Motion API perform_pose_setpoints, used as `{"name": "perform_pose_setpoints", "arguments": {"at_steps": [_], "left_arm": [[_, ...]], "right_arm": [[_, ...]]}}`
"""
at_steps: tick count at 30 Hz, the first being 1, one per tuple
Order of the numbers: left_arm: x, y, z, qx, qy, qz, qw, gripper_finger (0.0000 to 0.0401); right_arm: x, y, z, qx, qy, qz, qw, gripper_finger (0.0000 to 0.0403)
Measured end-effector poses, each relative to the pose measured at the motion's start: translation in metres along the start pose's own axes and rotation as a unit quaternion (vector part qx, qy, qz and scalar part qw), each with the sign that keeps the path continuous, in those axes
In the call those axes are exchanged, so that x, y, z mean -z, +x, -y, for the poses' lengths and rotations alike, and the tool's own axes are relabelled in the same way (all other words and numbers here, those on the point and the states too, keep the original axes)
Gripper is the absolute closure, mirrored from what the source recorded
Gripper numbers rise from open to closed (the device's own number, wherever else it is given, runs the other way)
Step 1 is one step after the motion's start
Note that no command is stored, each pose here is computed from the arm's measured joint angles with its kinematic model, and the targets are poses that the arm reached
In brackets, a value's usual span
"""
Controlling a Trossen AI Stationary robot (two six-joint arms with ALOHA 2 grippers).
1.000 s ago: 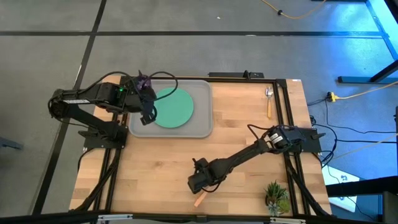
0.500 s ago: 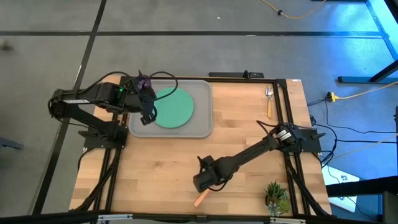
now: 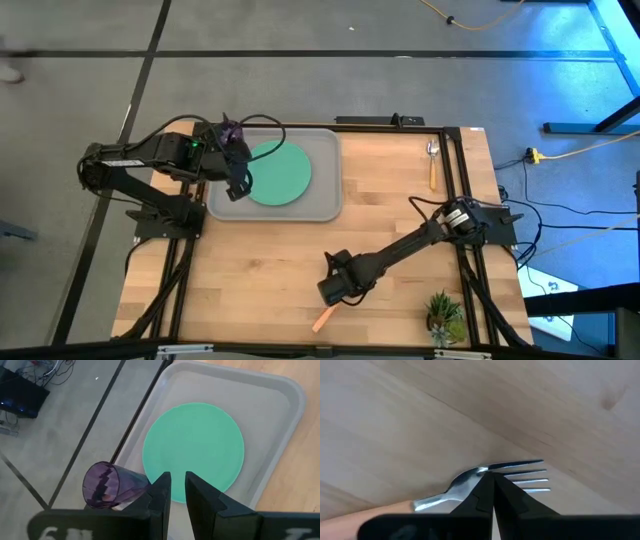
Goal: Pick and place plate/cup/fork/spoon on tray
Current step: Put the light orange fork on the right side of the green plate
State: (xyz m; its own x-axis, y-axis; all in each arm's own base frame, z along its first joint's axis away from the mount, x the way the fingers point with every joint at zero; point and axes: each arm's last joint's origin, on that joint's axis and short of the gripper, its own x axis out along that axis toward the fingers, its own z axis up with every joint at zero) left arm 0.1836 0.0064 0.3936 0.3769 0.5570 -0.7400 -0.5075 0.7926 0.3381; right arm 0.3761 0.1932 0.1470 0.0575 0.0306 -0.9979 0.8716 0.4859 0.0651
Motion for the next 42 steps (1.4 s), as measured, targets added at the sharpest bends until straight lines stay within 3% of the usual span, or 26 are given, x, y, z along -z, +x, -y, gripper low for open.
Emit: {"name": "perform_pose_setpoints", "arguments": {"at_steps": [12,23,31,37,42], "left_arm": [[-0.003,0.0,0.001,0.005,-0.01,0.012,1.0,0.0351],[-0.003,0.0,0.001,0.006,-0.011,0.014,1.0,0.0351],[-0.003,0.0,0.001,0.005,-0.011,0.014,1.0,0.0351],[-0.003,0.0,0.001,0.005,-0.011,0.014,1.0,0.0351],[-0.003,0.0,0.001,0.005,-0.011,0.014,1.0,0.0351]], "right_arm": [[-0.003,0.005,0.007,0.02,-0.011,0.014,1.0,0.0393],[-0.018,0.006,0.024,0.105,-0.005,0.039,0.994,0.0393],[-0.034,0.004,0.031,0.136,-0.019,0.049,0.989,0.0393],[-0.035,-0.016,0.02,0.122,-0.031,0.048,0.991,0.0393],[-0.033,-0.058,0.002,0.077,-0.027,0.052,0.995,0.0393]]}}
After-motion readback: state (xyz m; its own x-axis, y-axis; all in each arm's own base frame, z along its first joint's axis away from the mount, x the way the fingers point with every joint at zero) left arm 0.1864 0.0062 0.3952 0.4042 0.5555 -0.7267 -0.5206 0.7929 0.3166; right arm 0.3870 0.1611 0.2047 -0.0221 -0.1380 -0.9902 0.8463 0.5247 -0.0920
